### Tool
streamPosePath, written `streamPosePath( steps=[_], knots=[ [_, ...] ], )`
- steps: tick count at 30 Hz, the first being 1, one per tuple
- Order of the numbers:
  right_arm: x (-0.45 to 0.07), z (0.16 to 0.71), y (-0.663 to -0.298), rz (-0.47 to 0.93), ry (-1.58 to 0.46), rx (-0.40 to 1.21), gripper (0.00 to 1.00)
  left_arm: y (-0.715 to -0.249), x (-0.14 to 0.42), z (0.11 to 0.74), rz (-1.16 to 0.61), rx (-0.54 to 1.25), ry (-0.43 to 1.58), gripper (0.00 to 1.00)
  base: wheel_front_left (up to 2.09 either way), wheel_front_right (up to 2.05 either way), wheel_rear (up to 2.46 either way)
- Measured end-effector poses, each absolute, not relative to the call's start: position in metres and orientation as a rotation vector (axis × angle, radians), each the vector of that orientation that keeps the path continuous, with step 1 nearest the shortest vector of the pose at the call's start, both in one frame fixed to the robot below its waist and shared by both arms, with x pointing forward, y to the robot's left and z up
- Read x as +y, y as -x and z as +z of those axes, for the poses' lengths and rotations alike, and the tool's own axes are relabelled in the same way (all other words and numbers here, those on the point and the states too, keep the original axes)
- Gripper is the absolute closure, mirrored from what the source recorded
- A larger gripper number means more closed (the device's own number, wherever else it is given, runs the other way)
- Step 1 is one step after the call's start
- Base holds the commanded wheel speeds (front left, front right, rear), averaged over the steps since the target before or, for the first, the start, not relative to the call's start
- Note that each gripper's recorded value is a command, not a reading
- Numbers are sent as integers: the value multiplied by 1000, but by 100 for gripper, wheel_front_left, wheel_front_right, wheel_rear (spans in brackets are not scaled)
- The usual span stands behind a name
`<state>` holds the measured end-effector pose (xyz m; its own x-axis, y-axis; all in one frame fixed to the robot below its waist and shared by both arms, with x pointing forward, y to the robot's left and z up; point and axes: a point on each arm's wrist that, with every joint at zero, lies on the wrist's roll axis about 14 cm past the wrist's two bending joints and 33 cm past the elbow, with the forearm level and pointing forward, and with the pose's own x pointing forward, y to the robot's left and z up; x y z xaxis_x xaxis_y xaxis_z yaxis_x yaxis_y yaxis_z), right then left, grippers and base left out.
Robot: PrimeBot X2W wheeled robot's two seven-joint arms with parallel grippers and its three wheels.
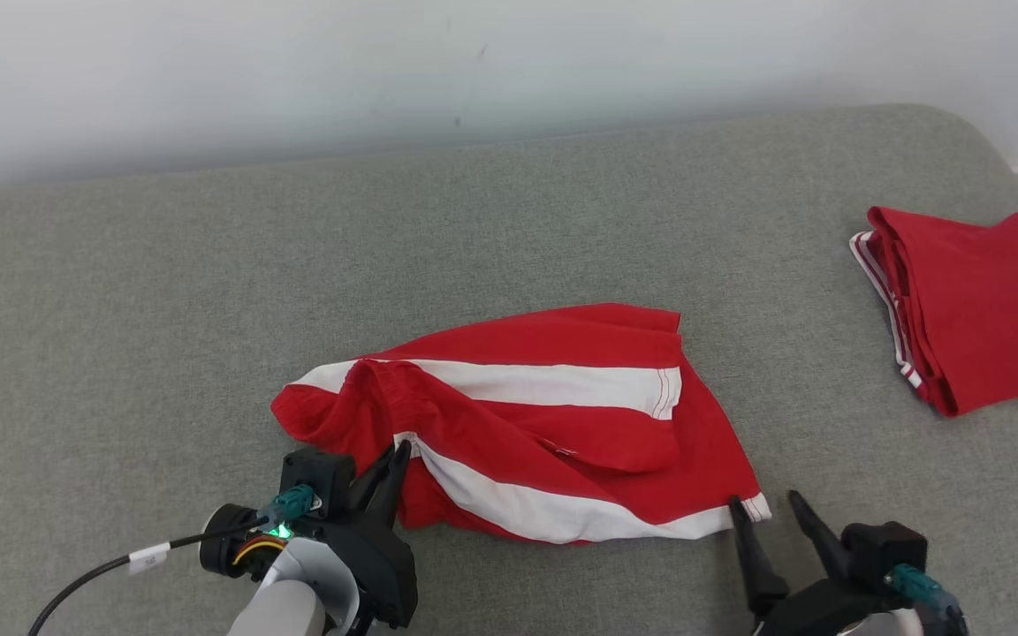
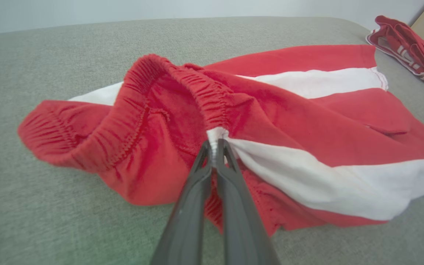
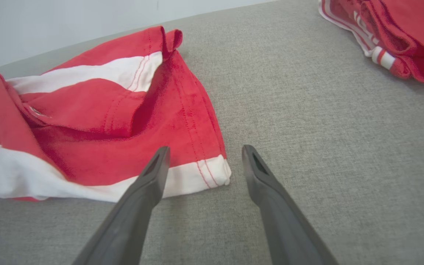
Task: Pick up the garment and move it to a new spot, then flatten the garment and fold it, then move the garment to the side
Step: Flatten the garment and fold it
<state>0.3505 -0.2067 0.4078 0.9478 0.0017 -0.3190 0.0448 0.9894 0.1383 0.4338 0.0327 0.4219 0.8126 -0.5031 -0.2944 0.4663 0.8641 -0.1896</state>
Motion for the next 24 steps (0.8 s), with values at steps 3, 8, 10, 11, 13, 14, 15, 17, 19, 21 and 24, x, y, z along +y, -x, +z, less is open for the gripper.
streamPosePath(
  steps=[3, 8, 10, 11, 13, 14, 15, 17, 19, 21, 24],
  knots=[
    [-217, 403, -349, -41, -124, 363, 0, -434, 35, 423, -512, 335, 113, 100, 0, 0, 0],
    [-216, 394, -350, -32, -105, 437, 0, -427, 40, 414, -499, 357, 123, 100, 0, 0, 0],
    [-214, 390, -350, -25, -103, 468, 0, -425, 40, 413, -496, 361, 127, 100, 0, 0, 0],
    [-213, 390, -351, -23, -102, 471, 0, -425, 40, 413, -496, 361, 132, 100, 0, 0, 0],
    [-213, 390, -352, -20, -98, 478, 2, -425, 40, 413, -493, 361, 137, 100, 0, 0, 0],
    [-214, 389, -352, -23, -97, 484, 7, -425, 40, 412, -493, 363, 137, 100, 0, 0, 0],
    [-215, 388, -351, -29, -97, 490, 9, -425, 40, 412, -493, 364, 139, 100, 0, 0, 0],
    [-220, 385, -349, -47, -88, 511, 8, -424, 40, 412, -494, 364, 141, 100, 0, 0, 0],
    [-226, 383, -347, -68, -81, 520, 7, -425, 40, 412, -494, 363, 141, 100, 0, 0, 0],
    [-230, 382, -346, -85, -74, 527, 13, -425, 40, 412, -494, 362, 144, 100, 0, 0, 0],
    [-228, 382, -346, -83, -75, 530, 17, -426, 40, 412, -491, 361, 143, 100, 0, 0, 0]
  ],
)
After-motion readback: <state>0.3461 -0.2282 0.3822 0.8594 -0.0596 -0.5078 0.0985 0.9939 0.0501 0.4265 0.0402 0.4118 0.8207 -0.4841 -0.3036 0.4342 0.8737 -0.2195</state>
